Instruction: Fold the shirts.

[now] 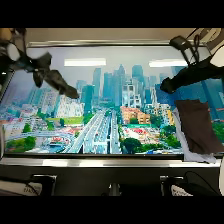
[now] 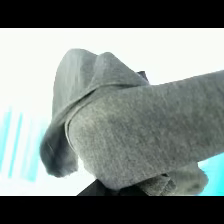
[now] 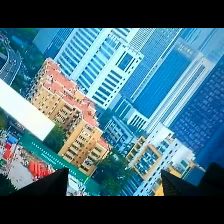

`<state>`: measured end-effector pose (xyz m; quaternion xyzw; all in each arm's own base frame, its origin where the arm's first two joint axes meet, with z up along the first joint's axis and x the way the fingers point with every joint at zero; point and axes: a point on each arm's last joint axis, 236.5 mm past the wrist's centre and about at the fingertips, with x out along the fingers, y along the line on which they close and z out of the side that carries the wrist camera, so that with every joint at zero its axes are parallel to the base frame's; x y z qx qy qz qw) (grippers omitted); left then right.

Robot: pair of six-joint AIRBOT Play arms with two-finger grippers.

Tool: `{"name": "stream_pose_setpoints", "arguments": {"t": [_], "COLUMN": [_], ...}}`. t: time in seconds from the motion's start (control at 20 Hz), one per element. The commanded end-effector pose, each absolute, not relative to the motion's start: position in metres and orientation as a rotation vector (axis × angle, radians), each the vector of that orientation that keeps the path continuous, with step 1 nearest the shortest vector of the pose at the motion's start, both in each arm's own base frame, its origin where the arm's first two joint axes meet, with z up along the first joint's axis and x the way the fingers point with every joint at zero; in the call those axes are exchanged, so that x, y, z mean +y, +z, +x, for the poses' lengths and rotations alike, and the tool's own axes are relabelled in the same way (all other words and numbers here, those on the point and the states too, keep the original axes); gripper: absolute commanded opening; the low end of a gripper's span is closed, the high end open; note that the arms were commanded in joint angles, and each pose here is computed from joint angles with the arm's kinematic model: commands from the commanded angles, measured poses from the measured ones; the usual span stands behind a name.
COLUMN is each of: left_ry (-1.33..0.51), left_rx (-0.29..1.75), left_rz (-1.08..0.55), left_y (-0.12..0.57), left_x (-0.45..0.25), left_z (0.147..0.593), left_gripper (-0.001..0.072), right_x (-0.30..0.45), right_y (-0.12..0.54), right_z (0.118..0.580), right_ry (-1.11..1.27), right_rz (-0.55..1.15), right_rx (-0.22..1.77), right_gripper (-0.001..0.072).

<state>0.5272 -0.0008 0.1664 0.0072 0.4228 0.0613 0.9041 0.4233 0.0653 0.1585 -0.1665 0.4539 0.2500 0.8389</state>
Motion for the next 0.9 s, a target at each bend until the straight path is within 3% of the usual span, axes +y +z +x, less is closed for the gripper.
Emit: {"name": "stream_pose_setpoints", "arguments": {"t": [0.0, 0.15, 0.35, 0.6, 0.85], "left_ry": [-0.165, -0.379, -0.55, -0.579, -0.438], "left_rx": [0.489, 0.264, 0.352, 0.746, 1.144], "left_rz": [-0.061, -0.098, -0.098, 0.006, 0.029], "left_y": [0.337, 0.427, 0.412, 0.238, 0.047], "left_x": [-0.095, -0.159, -0.22, -0.284, -0.291], "left_z": [0.458, 0.378, 0.331, 0.337, 0.32], "left_gripper": [0.0026, 0.0026, 0.0026, 0.0026, 0.0032], "right_x": [0.048, 0.036, 0.026, 0.026, 0.038], "right_y": [0.241, 0.321, 0.369, 0.321, 0.231], "right_z": [0.42, 0.384, 0.316, 0.284, 0.307], "right_ry": [0.41, 0.303, 0.232, 0.3, 0.435], "right_rz": [-0.456, -0.508, -0.504, -0.502, -0.422], "right_rx": [0.733, 0.526, 0.433, 0.667, 1.004], "right_gripper": [0.0607, 0.0606, 0.0606, 0.0606, 0.0605]}}
